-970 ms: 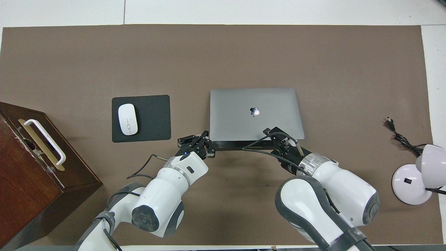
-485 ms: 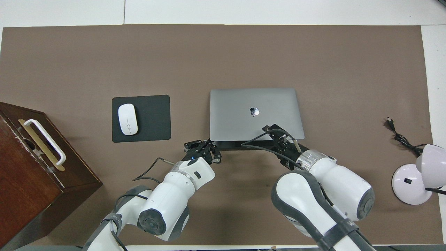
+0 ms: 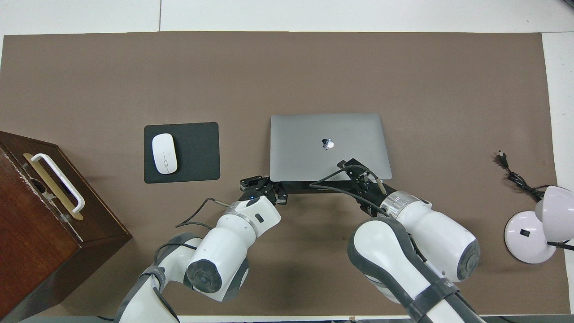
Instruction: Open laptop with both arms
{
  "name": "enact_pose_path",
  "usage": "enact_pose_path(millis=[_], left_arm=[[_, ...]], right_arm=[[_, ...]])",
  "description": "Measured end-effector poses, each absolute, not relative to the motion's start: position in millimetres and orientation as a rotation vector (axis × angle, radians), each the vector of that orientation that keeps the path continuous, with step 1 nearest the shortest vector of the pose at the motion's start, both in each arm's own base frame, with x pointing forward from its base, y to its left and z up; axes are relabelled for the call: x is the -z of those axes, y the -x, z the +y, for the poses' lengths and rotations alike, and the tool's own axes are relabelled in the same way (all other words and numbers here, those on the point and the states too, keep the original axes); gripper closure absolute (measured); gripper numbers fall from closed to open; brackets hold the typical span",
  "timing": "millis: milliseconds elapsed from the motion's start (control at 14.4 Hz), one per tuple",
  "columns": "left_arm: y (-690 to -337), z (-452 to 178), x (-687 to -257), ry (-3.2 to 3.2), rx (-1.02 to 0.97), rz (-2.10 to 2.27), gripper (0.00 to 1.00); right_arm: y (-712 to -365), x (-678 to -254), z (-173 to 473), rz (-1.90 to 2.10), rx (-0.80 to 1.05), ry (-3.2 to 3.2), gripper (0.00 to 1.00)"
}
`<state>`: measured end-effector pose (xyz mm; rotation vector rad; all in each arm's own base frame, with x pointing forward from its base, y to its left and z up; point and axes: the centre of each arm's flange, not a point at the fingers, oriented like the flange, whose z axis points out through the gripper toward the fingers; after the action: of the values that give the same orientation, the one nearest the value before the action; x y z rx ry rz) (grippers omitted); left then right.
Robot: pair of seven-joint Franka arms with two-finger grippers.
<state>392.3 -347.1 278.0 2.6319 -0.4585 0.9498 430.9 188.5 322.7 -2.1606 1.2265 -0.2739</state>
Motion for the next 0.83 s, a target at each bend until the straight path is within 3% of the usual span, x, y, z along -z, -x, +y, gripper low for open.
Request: enact_pose_path(millis=[832], left_arm=[[-399.7, -350.5, -266.2, -2.647, -0.949, -0.459, 0.99]], right_arm=[[-435.0, -327.0, 191.2, 1.22, 0.28, 2.151, 0.0]])
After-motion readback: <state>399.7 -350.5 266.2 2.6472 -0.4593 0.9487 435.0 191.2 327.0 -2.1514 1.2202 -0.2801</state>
